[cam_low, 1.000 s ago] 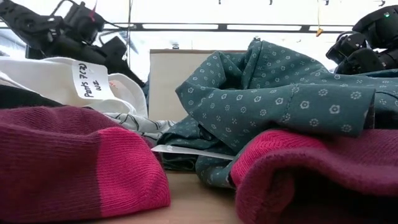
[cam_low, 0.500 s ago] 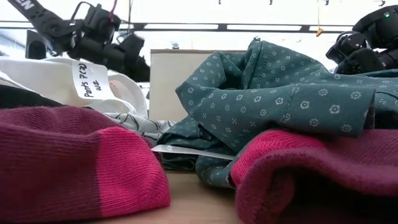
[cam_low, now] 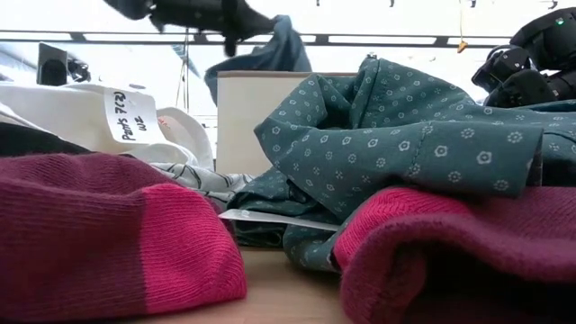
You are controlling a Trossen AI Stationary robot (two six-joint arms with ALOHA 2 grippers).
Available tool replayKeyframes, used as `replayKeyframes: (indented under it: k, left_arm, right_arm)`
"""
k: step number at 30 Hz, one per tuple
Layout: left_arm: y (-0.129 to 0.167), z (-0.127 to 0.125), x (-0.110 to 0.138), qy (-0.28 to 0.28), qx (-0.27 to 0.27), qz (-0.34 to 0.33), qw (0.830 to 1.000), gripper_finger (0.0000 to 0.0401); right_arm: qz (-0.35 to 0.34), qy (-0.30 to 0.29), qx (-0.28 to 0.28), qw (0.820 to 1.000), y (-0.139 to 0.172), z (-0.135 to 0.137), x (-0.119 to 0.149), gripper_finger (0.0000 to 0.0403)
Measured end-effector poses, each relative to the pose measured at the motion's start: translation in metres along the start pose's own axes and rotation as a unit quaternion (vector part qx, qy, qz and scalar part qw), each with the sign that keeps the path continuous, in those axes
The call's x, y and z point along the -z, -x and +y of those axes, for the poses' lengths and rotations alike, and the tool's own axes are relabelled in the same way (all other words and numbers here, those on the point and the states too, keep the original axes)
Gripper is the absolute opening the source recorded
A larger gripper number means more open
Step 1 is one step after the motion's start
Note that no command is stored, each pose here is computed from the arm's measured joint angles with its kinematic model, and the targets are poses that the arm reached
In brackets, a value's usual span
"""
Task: Sort clothes
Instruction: Put the dark blue shirt into the laundry organizer
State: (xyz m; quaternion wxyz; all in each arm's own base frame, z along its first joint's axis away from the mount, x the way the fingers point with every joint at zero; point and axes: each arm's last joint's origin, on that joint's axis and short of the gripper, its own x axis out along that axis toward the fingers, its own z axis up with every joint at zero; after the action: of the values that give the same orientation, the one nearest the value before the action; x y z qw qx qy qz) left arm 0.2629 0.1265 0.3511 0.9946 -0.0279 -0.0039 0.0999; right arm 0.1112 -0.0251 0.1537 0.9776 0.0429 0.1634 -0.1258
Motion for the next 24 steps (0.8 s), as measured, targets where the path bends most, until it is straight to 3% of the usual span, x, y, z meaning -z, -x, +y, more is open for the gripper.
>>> replayKeyframes:
  k: [13, 21, 24]
  left_arm:
    - [-0.104, -0.001, -0.040, -0.002, 0.110, 0.009, 0.994, 0.0000]
    - [-0.102, 0.007, -0.010, 0.020, 0.087, 0.141, 0.986, 0.0000]
    - [-0.099, 0.009, 0.007, 0.027, 0.057, 0.172, 0.983, 0.0000]
  right_arm:
    - [0.000, 0.000, 0.000, 1.000, 0.000, 0.000, 0.000, 0.0254]
    - [0.000, 0.000, 0.000, 1.000, 0.000, 0.000, 0.000, 0.0254]
    - [0.000, 0.000, 0.000, 1.000, 0.000, 0.000, 0.000, 0.0254]
